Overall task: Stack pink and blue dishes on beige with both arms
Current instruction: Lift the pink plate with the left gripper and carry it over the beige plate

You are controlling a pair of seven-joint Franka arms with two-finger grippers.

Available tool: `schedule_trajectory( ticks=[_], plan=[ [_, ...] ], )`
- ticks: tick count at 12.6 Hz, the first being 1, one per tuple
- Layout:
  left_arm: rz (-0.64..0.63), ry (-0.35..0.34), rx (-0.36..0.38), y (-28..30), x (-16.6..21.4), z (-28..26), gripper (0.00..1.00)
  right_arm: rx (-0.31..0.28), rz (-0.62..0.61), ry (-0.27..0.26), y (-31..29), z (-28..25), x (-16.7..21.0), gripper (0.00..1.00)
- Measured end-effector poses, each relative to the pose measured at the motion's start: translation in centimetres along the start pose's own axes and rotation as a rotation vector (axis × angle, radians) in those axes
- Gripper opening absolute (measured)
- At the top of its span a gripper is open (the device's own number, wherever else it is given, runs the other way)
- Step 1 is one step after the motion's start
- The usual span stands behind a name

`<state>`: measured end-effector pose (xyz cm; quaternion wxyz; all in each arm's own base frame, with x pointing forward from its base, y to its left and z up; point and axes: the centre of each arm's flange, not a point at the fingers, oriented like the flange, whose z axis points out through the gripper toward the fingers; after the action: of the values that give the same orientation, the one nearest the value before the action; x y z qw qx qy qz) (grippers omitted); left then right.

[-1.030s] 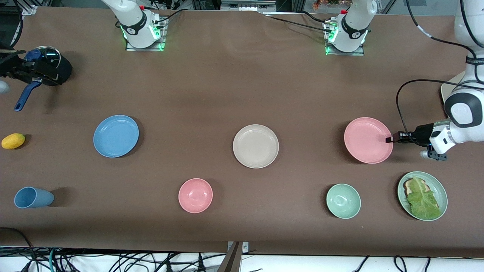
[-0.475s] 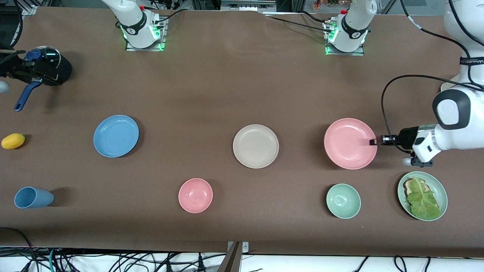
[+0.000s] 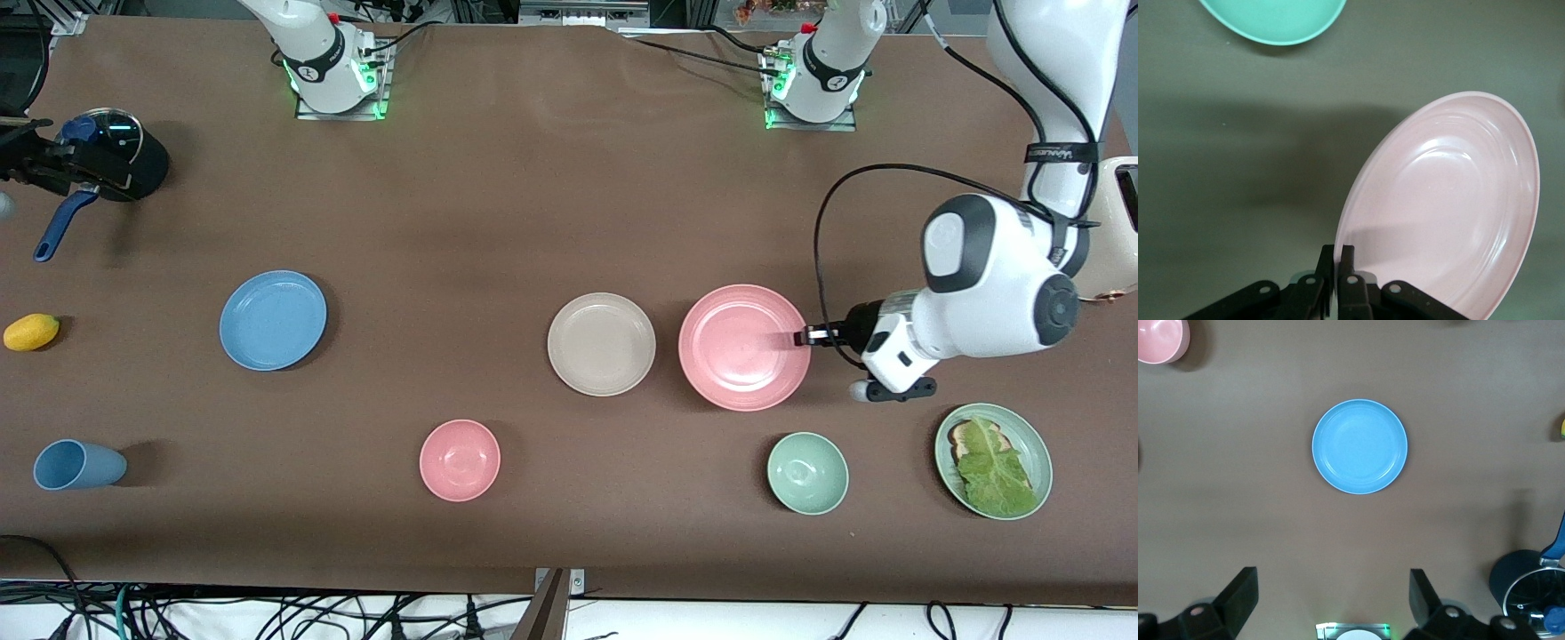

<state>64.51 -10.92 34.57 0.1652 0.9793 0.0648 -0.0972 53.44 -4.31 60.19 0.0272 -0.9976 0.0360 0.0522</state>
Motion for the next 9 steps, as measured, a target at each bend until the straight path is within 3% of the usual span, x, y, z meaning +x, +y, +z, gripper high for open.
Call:
schedule_trajectory(
  ticks=[6,9],
  plan=[
    [0.018,0.071,0.1,8.7,-1.7,4.7,0.06,0.004,0.015,-0.003,0.8,0.1,0.1,1.0],
    [0.068,0.075,0.104,11.5,-2.3,8.2,0.06,0.005,0.016,-0.005,0.8,0.2,0.1,1.0]
  ],
)
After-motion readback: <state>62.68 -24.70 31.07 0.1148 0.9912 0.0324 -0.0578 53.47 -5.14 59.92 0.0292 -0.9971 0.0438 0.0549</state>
